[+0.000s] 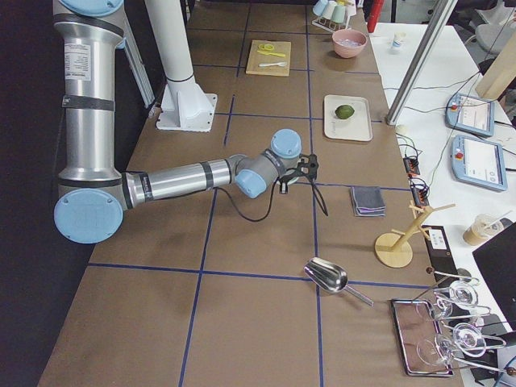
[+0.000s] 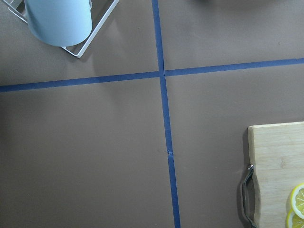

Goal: Place spoon in bowl
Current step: 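Carry the pale green bowl with the right gripper to the table centre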

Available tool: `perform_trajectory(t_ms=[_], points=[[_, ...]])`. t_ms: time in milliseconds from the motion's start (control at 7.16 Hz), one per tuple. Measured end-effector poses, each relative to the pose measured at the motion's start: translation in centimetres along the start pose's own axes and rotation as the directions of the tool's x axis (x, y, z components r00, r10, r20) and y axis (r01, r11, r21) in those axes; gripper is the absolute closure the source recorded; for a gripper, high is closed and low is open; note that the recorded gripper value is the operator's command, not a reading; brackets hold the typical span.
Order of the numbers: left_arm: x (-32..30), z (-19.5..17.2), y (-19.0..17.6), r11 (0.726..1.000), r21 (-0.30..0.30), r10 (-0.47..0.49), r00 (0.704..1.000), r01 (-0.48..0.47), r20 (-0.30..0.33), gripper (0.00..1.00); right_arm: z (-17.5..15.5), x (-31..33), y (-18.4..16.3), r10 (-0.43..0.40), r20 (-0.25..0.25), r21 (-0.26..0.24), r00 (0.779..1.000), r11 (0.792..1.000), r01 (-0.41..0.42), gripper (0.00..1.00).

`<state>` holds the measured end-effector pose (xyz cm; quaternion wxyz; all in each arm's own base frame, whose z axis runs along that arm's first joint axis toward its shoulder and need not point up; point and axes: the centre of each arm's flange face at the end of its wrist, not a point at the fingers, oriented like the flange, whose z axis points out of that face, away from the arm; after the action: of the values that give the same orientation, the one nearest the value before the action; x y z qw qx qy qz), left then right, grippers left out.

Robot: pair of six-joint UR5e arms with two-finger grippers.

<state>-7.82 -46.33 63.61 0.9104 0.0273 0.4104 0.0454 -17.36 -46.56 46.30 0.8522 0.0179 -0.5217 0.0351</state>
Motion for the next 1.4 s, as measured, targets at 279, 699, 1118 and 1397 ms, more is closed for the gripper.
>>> perform_trajectory(t_ms=[279,699,1118,1397], points=[[0.0,0.0,0.0,1.0,0.0,0.0,1.0,0.0,0.001,0.0,3.5,-11.4,0.8,0.071,0.039,0.024,0.997,0.997,-0.072,1.0],[0.1,-0.1,0.0,1.0,0.001,0.0,1.0,0.0,0.0,0.0,12.5,-30.5,5.0,0.115,-0.046,0.08,0.992,0.991,-0.111,1.0],[0.1,-0.1,0.0,1.0,0.001,0.0,1.0,0.0,0.0,0.0,18.0,-37.4,7.7,0.126,-0.122,0.091,0.984,0.989,-0.116,1.0],[0.1,-0.1,0.0,1.0,0.002,0.001,1.0,-0.001,0.0,0.0,20.5,-38.0,8.6,0.124,-0.154,0.072,0.98,0.991,-0.114,0.98]])
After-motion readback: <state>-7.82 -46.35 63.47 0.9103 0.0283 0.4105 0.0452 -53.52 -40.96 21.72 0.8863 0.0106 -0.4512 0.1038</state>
